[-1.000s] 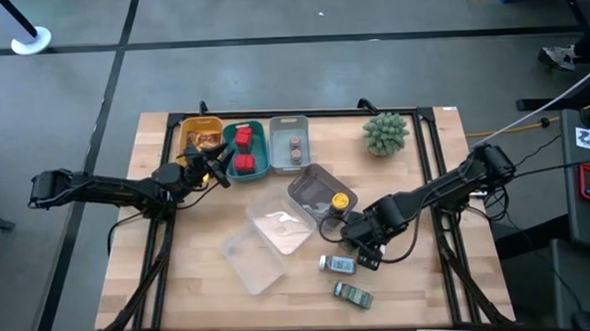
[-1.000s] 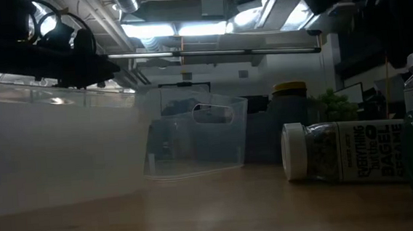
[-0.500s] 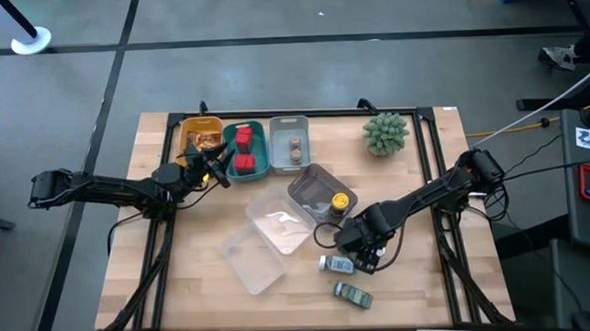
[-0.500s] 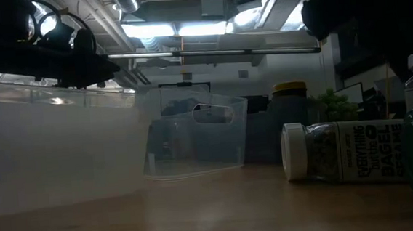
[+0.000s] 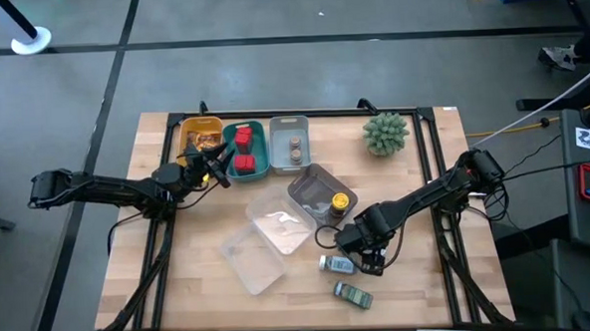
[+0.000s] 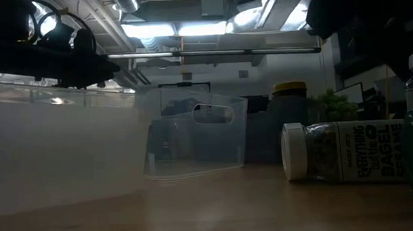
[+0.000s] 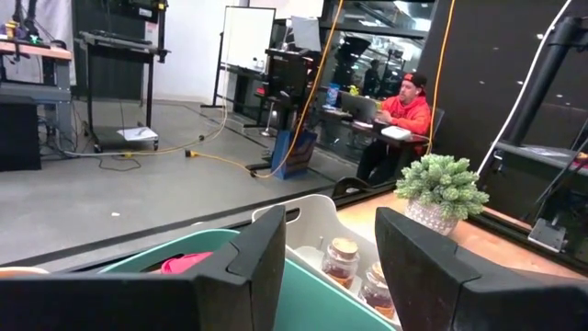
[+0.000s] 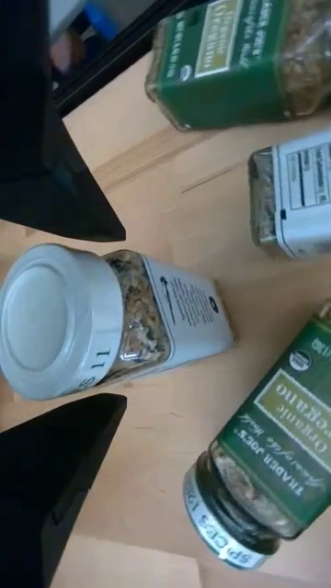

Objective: Sort spices by type
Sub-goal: Put the white seasoning bottle into the top transparent bin

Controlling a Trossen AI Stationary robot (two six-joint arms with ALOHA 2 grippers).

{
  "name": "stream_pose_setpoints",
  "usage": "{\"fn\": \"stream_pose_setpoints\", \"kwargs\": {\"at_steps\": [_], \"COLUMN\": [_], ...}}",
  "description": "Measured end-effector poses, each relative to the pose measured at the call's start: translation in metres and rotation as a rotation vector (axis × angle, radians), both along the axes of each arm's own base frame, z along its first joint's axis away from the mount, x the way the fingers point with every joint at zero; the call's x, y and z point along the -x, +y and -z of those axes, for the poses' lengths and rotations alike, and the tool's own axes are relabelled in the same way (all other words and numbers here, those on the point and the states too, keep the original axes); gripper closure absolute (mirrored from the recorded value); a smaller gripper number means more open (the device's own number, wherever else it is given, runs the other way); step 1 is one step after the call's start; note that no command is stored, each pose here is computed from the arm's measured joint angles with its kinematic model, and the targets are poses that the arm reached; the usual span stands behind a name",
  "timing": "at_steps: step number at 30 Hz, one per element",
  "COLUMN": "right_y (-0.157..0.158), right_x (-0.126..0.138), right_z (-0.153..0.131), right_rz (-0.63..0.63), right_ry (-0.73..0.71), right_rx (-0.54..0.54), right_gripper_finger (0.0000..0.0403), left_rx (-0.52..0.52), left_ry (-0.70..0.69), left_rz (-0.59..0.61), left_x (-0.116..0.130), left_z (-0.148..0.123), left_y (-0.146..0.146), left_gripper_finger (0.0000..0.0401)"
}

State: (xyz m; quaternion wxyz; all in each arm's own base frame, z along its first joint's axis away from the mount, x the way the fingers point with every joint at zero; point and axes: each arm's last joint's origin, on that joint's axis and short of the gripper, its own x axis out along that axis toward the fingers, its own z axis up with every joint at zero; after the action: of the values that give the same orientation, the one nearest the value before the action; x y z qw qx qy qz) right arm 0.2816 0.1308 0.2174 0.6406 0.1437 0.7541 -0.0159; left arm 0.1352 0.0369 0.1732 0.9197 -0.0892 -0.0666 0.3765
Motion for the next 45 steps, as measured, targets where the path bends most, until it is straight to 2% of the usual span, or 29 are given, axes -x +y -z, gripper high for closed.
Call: {"fn": "stream_pose_setpoints", "kwargs": {"at_steps": [6,11,18,26,36,41,45], "right_y": [0.002,0.013,0.025,0.026,0.028,0.029,0.030], "right_x": [0.001,0.006,0.013,0.013,0.011,0.005,0.000], "right_z": [0.000,0.000,0.000,0.000,-0.003,-0.016,-0.032], "right_rz": [-0.073,-0.174,-0.230,-0.237,-0.235,-0.224,-0.223], "right_ry": [-0.016,-0.052,-0.082,-0.096,-0.116,-0.150,-0.167], "right_rx": [-0.001,0.054,0.117,0.132,0.124,0.104,0.048], "right_gripper_finger": [0.0120,0.0120,0.0136,0.0195,0.0196,0.0195,0.0195], "left_rx": [0.000,0.000,0.000,0.000,0.000,0.000,0.000], "left_ry": [0.000,0.000,0.000,0.000,0.000,0.000,0.000], "left_rz": [0.000,0.000,0.000,0.000,0.000,0.000,0.000], "left_x": [0.000,0.000,0.000,0.000,0.000,0.000,0.000], "left_z": [0.000,0.000,0.000,0.000,0.000,0.000,0.000], "left_y": [0.000,0.000,0.000,0.000,0.000,0.000,0.000], "left_gripper_finger": [0.0246,0.0246,0.0246,0.0246,0.0246,0.0246,0.0246]}}
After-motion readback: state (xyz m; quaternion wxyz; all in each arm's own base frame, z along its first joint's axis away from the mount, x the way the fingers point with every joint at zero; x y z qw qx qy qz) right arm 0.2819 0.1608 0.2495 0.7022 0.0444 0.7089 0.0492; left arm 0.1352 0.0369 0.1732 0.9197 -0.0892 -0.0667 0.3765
